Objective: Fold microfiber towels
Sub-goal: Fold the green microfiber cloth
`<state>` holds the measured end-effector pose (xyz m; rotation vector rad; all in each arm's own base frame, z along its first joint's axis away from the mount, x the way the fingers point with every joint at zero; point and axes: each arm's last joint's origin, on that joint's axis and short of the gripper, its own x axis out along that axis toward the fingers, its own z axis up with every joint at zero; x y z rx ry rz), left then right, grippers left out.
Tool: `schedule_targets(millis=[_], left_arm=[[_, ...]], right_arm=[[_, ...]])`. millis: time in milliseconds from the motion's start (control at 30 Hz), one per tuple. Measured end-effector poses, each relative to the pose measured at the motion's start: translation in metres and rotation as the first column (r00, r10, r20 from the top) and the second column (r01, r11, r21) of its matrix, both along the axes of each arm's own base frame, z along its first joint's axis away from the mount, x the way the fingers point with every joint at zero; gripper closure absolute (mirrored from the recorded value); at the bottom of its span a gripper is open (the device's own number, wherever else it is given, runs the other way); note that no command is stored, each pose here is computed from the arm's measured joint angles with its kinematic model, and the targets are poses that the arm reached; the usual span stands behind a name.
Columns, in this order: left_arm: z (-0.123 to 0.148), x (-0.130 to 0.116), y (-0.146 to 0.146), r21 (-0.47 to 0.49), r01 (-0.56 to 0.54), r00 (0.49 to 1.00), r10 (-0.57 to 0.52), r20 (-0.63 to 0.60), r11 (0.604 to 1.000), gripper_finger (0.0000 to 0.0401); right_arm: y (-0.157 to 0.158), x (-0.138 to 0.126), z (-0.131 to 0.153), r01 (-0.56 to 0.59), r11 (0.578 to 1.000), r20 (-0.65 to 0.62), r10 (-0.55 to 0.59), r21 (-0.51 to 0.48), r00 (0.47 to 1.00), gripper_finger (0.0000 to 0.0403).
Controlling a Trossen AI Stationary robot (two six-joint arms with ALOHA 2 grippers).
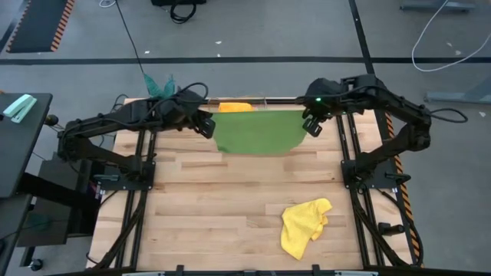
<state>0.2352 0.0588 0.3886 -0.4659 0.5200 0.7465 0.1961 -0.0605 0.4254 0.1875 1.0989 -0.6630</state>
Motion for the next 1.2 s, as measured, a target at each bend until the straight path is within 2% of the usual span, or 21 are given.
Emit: schedule_targets(millis=[167, 300, 533, 733, 1000, 1200], left_arm=[[-0.005, -0.006, -0.001, -0.021, -0.02, 0.997, 0.018, -0.072, 1.0, 0.0394], [-0.008, -0.012, 0.002, 0.015, -0.081, 0.989, 0.082, -0.124, 0.997, 0.0394], [-0.01, -0.019, 0.011, -0.025, -0.103, 0.982, 0.097, -0.162, 0.994, 0.0394], [-0.026, -0.019, -0.002, -0.092, -0.073, 0.971, 0.05, -0.233, 0.993, 0.0394], [-0.07, -0.019, -0.022, -0.205, -0.073, 0.938, -0.003, -0.345, 0.976, 0.0394], [-0.096, -0.017, -0.044, -0.254, -0.056, 0.932, -0.04, -0.36, 0.966, 0.0394]], right_arm=[[-0.003, 0.025, -0.015, -0.042, 0.999, -0.084, 0.043, 0.012, 0.996, 0.0403], [-0.01, 0.042, -0.026, -0.085, 0.996, -0.126, 0.085, 0.008, 0.988, 0.0403], [-0.021, 0.05, -0.032, -0.071, 0.997, -0.13, 0.073, 0.021, 0.989, 0.0403], [0.002, 0.053, -0.03, -0.098, 0.994, -0.098, 0.102, 0.052, 0.99, 0.0403], [0.031, 0.076, -0.047, -0.15, 0.982, -0.136, 0.165, 0.117, 0.977, 0.0403], [0.053, 0.083, -0.091, -0.174, 0.96, -0.182, 0.215, 0.219, 0.959, 0.0403]])
